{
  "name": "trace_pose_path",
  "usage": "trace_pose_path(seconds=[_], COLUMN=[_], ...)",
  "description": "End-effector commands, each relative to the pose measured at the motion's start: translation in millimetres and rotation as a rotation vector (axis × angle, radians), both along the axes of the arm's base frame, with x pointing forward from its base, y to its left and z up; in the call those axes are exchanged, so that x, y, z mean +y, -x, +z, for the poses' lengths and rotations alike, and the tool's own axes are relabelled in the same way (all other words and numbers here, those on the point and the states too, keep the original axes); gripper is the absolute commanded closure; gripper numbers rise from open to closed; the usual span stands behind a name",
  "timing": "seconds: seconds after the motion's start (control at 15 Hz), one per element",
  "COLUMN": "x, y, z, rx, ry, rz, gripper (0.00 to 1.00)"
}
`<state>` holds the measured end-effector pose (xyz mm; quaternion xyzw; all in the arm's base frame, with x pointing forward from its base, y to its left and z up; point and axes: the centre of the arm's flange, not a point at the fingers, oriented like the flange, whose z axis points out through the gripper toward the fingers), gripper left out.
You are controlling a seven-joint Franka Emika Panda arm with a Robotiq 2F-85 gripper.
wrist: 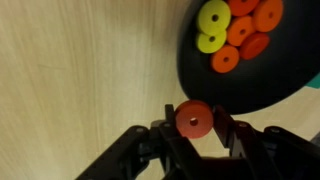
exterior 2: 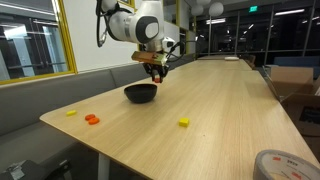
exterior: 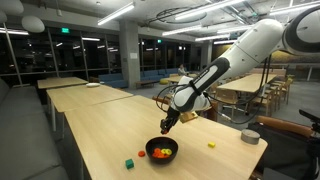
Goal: Put the rings inside the black bowl
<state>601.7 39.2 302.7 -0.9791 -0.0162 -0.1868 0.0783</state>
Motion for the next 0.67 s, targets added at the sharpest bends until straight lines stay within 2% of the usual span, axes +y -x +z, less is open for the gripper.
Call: trace_pose_path(seconds=[0.0, 0.2, 0.6], x=[-0.3, 5.2, -3.7], y=[0.9, 1.5, -0.5], z=[10.5, 14.5, -1.8], rx=[-0.043, -0.038, 0.113], ry=[-0.103, -0.147, -0.156], rz=[0.160, 0.257, 0.408], gripper=[0.75, 0.75, 0.75])
